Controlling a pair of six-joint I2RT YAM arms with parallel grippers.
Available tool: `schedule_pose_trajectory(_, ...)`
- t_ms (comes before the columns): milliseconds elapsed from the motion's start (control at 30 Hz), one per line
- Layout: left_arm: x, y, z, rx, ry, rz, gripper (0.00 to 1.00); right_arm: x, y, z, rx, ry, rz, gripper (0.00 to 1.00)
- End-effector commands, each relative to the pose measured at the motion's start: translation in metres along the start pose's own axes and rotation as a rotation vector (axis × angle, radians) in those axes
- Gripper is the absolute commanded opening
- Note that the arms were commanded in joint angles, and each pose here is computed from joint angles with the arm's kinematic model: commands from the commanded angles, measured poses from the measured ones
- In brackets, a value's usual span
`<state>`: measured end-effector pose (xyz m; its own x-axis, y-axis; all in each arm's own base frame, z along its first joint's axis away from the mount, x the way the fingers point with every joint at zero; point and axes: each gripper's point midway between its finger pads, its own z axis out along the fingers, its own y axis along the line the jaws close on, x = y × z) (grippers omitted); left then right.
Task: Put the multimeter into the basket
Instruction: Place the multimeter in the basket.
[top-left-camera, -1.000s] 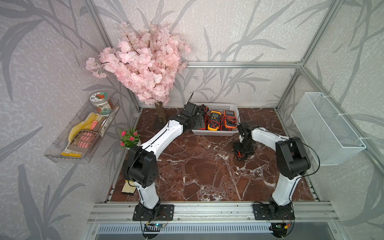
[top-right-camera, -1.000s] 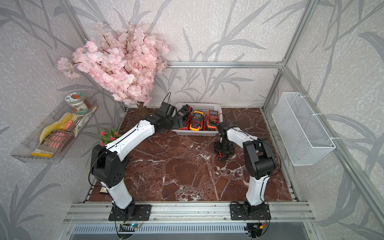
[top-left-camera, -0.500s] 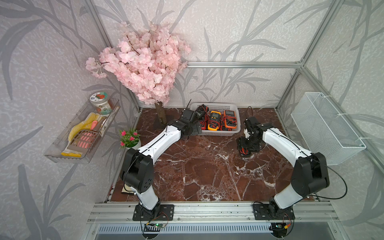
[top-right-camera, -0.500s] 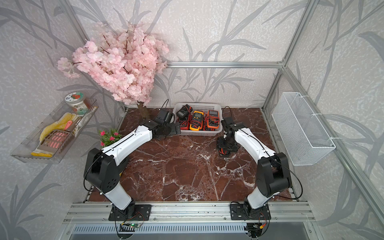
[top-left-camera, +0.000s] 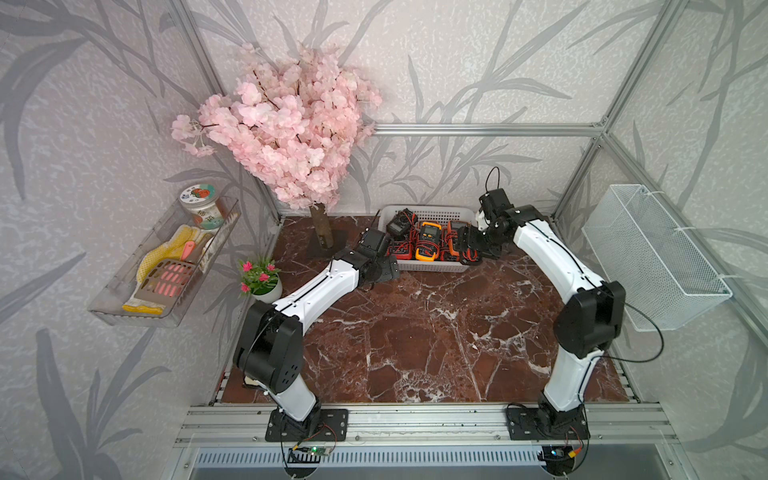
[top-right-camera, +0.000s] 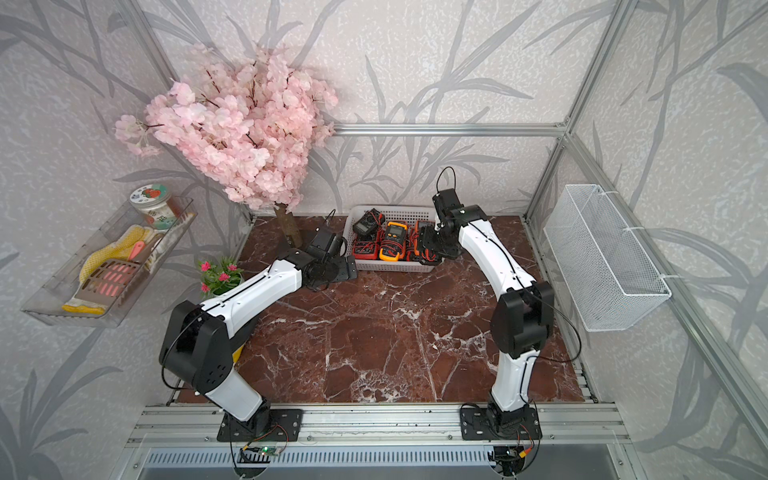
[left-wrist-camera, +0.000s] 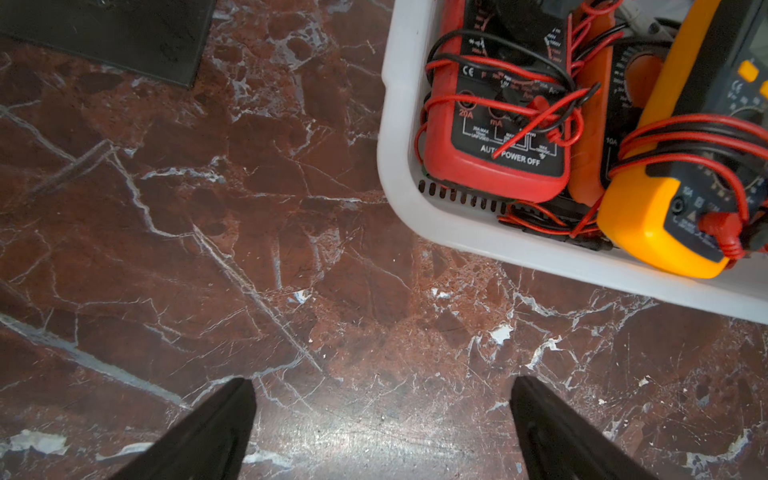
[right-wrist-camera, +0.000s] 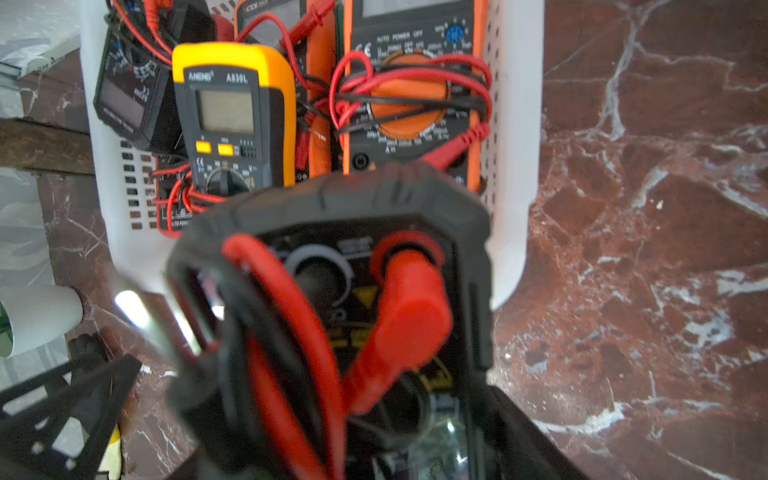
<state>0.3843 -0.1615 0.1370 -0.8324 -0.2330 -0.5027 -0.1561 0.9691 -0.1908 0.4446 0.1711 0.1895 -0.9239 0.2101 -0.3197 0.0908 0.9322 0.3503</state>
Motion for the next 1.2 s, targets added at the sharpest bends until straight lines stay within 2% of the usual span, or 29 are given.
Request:
schedule_pose_trajectory(0,-0.004,0.002,-0.011,0.013,-0.028,-0.018,1.00,-0.016,0.008,0.006,-0.001,0.006,0.012,0.56)
schedule_pose_trajectory(300,0.003,0.003,-0.011,0.026,-0.009,-0.022,1.00,-0.050,0.013,0.037,0.052,0.011,-0.020,0.60)
schedule_pose_trajectory(500,0.002,0.003,-0.013,0.026,-0.013,-0.025,1.00,-0.052,0.010,0.060,0.072,0.045,-0.010,0.62)
schedule_pose_trajectory(633,0.000,0.002,-0.013,0.031,-0.020,-0.030,1.00,-0.053,0.008,0.066,0.077,0.044,-0.006,0.70)
schedule_pose_trajectory(800,-0.006,-0.001,-0.015,0.037,-0.032,-0.031,1.00,-0.054,0.011,0.064,0.065,0.041,-0.008,0.80)
schedule_pose_trajectory(1033,-0.019,-0.007,-0.020,0.041,-0.057,-0.020,1.00,-0.061,0.019,0.048,0.041,0.002,-0.014,0.86)
schedule_pose_trajectory(1167,-0.029,-0.010,-0.028,0.043,-0.087,-0.013,1.00,-0.064,0.022,0.032,0.035,-0.022,-0.020,0.93)
